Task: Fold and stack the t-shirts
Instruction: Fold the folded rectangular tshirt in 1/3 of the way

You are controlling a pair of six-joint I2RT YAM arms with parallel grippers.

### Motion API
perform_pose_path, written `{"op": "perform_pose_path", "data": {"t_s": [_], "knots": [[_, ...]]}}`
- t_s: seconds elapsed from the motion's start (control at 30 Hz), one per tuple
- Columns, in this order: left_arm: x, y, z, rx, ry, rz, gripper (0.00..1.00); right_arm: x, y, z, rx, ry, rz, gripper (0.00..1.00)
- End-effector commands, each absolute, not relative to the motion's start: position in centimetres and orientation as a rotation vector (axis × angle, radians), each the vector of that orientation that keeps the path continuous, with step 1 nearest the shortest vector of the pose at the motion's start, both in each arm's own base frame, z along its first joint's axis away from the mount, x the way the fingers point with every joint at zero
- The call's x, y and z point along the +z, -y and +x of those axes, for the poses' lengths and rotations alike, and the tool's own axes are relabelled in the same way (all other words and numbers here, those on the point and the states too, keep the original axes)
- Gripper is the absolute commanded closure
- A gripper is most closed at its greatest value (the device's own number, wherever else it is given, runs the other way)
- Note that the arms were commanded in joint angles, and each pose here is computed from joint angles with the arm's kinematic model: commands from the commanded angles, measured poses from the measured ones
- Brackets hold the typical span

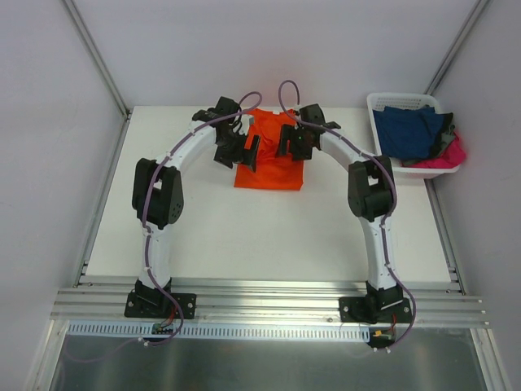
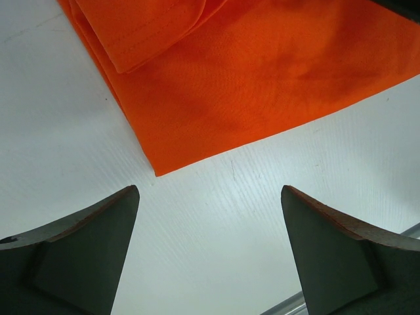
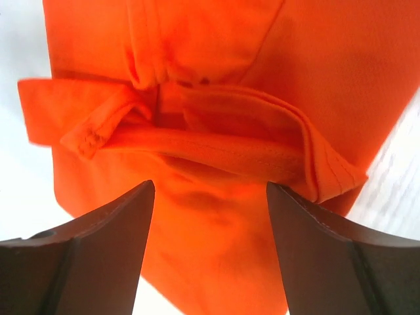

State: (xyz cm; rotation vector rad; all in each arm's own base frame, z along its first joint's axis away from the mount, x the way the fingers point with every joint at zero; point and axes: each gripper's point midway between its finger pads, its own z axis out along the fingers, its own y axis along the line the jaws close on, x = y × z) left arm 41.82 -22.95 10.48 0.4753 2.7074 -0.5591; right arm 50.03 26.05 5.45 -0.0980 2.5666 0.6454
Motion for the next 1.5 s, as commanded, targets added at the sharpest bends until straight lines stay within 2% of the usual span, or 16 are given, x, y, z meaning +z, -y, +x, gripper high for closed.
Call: {"op": "perform_pose_path", "data": {"t_s": [0.0,0.23,0.43,0.57,0.73,0.87,1.33,1.47], "knots": [[10.7,23.4,41.1,-0.58,-2.719,0.473,0.1,8.1,-26.5,52.7,0.654,-2.474,-0.089,0.28],[9.9,23.1,40.8,-0.565,-2.742,0.471,0.1,10.9,-26.1,55.9,0.651,-2.368,-0.078,0.28],[9.6,22.9,41.3,-0.518,-2.737,0.487,0.1,9.3,-24.9,56.8,0.611,-2.379,-0.068,0.28],[9.9,23.4,43.5,-0.521,-2.689,0.509,0.1,9.6,-24.6,56.4,0.597,-2.381,-0.079,0.29],[9.1,24.2,45.7,-0.575,-2.671,0.501,0.13,14.4,-24.6,54.5,0.643,-2.333,-0.094,0.29],[9.0,24.7,46.9,-0.605,-2.653,0.493,0.14,15.6,-24.7,52.1,0.692,-2.352,-0.076,0.29],[6.3,25.0,50.7,-0.612,-2.621,0.477,0.15,15.0,-26.3,46.5,0.749,-2.432,-0.114,0.27],[7.1,25.9,52.7,-0.631,-2.549,0.476,0.14,12.6,-27.3,43.3,0.759,-2.508,-0.146,0.27]]}}
